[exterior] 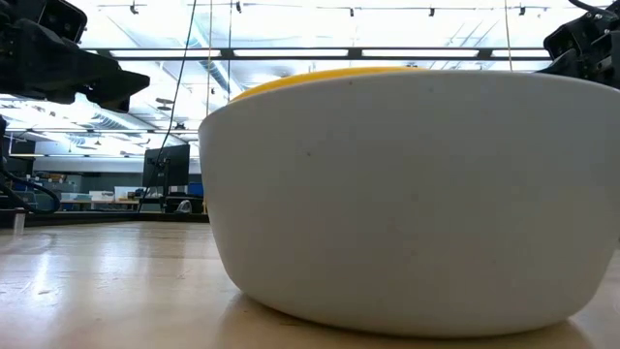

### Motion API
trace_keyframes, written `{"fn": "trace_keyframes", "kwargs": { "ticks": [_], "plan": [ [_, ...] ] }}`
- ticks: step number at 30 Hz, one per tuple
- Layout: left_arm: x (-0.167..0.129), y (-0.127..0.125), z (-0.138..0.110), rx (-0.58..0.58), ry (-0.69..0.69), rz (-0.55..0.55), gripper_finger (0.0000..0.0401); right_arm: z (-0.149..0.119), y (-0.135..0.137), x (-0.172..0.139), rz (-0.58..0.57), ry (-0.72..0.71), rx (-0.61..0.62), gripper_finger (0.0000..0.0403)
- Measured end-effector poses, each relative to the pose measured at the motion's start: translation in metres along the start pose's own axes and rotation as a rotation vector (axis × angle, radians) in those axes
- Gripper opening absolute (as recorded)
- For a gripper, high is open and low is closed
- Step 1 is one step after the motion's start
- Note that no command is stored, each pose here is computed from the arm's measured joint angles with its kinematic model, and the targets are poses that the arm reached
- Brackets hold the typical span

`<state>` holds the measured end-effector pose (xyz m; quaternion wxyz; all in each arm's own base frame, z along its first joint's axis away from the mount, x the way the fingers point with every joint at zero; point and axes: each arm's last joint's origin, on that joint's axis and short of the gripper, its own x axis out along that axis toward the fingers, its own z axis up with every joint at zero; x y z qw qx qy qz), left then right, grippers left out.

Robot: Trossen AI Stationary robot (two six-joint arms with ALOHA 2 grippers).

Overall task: Nest bowls inside each other
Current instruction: Return to Home Position

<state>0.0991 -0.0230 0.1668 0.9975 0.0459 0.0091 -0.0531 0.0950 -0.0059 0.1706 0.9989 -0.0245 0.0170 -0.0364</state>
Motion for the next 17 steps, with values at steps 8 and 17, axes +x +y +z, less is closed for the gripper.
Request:
{"fn": "trace_keyframes", "kwargs": {
  "ticks": [8,17],
  "plan": [
    [0.0,0.0,0.0001,0.0,0.0,0.0,0.0234,0.0,0.0,0.0,0.0,0.0,0.0,0.0196],
    [0.0,0.0,0.0001,0.0,0.0,0.0,0.0234,0.0,0.0,0.0,0.0,0.0,0.0,0.019]
  ]
}}
